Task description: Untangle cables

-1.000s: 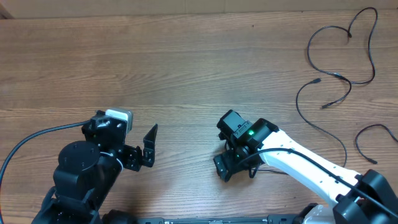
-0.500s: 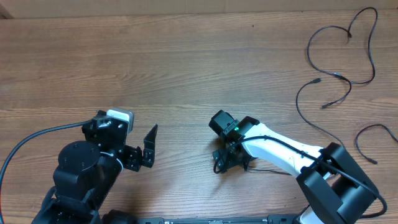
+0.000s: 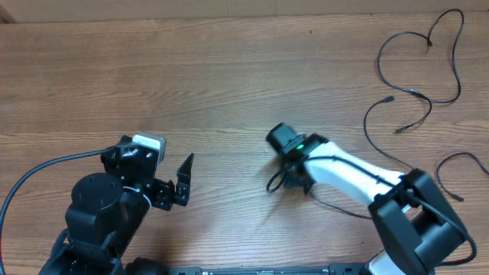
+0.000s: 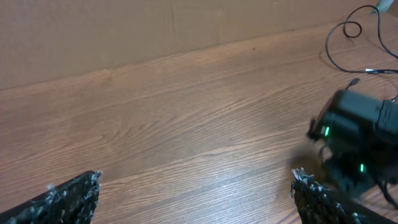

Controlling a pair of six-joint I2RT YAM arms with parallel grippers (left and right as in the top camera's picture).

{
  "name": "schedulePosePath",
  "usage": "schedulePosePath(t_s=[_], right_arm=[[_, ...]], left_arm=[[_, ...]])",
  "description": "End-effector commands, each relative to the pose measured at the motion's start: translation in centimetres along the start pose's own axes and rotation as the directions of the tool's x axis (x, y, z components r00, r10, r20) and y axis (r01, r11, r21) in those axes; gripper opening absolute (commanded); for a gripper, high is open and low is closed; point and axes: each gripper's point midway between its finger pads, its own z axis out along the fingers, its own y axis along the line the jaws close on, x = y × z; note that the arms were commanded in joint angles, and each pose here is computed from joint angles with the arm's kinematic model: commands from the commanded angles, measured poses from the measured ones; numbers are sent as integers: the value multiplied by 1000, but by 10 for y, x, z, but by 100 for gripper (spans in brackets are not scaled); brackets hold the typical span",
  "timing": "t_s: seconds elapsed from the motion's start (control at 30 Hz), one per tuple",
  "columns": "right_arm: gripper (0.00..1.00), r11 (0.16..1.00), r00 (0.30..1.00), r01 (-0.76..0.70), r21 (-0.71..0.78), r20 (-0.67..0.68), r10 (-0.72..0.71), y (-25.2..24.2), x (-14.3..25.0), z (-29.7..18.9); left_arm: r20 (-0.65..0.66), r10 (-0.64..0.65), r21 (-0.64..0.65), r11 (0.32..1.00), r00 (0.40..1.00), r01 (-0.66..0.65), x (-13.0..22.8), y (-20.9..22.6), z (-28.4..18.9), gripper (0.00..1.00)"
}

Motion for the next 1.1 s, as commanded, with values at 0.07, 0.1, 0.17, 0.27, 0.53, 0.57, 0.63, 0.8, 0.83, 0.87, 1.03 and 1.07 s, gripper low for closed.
schedulePosePath(t_s=[0.07, 0.1, 0.17, 0.27, 0.53, 0.57, 0.63, 0.8, 0.83, 0.87, 1.03, 1.07], right_arm=[[4, 949, 958, -283, 138, 1, 286, -91, -18, 30], [4, 935, 944, -327, 137, 9, 329, -104, -21, 32], [4, 904, 914, -405, 137, 25, 406, -127, -27, 36], [4, 870, 877, -480, 108, 36, 480, -157, -33, 42], [34, 814, 814, -580, -39, -17, 580, -178, -35, 49], [63, 813, 815, -580, -50, -27, 579, -176, -35, 49], [91, 815, 818, -575, -72, -47, 573, -169, -35, 47], [89, 833, 843, -535, -145, -28, 537, -155, -53, 20], [90, 835, 846, -526, -163, 2, 533, -153, -60, 10], [91, 836, 845, -517, -183, 48, 533, -155, -71, -4], [100, 813, 795, -531, -238, 193, 575, -177, -105, -44], [100, 806, 781, -539, -244, 213, 587, -185, -111, -48]], left_arm=[[9, 18, 1, 1000, 1000, -18, -3, 0, 0, 100], [9, 19, 0, 1000, 1000, -19, -3, 0, 0, 100], [12, 19, 0, 1000, 1000, -19, -3, 0, 0, 100], [23, 19, 0, 1000, 1000, -19, -6, 0, 0, 100], [66, 19, -1, 1000, 998, -19, -17, 0, -1, 100], [66, 19, -1, 1000, 998, -19, -17, 0, -1, 100], [66, 19, -1, 1000, 998, -19, -17, 0, -1, 99], [69, 19, -1, 1000, 997, -19, -18, 0, -1, 100], [70, 19, -1, 1000, 997, -19, -18, 0, -1, 100], [69, 19, -1, 1000, 997, -19, -18, 0, -1, 100], [67, 19, -1, 1000, 998, -19, -17, 0, -1, 100], [67, 19, -1, 1000, 998, -19, -17, 0, -1, 100]])
